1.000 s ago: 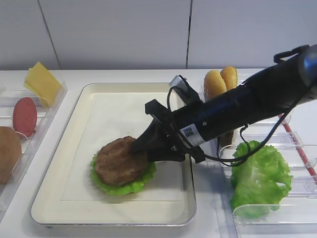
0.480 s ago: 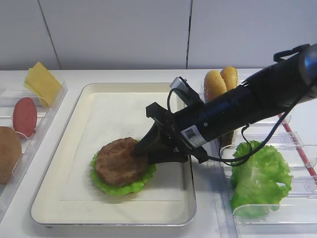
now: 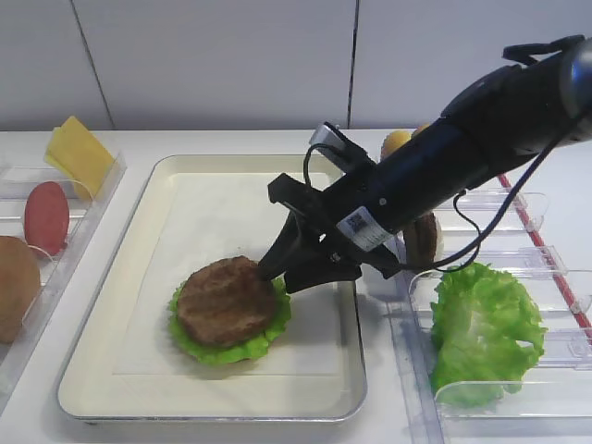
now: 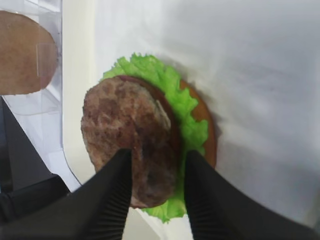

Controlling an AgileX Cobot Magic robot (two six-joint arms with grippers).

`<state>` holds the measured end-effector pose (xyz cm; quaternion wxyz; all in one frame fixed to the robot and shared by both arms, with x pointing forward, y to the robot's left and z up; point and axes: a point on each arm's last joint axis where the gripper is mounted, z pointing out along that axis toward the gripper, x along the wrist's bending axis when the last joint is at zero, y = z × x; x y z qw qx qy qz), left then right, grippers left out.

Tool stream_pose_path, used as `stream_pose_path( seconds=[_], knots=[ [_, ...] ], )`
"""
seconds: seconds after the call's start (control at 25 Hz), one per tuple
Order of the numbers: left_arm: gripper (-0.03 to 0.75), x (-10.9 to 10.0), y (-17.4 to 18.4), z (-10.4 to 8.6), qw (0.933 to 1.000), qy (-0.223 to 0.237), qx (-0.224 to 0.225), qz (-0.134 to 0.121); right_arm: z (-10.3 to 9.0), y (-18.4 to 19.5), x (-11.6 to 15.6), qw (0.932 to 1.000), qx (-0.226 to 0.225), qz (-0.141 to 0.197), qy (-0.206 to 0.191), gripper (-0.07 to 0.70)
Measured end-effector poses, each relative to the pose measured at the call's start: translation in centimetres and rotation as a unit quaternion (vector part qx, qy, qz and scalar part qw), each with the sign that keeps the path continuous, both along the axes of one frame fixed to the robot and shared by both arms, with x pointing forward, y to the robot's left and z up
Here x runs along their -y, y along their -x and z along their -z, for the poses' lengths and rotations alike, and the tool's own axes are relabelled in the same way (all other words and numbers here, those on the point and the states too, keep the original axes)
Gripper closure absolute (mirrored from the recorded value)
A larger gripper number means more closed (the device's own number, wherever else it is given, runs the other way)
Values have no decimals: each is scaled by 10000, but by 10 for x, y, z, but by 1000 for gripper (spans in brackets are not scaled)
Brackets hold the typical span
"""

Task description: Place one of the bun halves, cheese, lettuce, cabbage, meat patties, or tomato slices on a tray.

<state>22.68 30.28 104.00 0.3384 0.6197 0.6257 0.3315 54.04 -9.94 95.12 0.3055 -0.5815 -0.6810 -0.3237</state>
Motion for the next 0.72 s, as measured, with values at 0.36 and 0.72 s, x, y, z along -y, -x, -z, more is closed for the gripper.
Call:
stream_pose_path(
  seconds=[0.36, 0.72],
  knots=[
    [518, 0, 0, 0, 10000, 0, 0, 0, -31, -6, 0, 9991, -7, -276, 334, 345],
    [518, 0, 0, 0, 10000, 0, 0, 0, -87, 1, 13, 9932, 302, -395, 1050, 345]
  ],
)
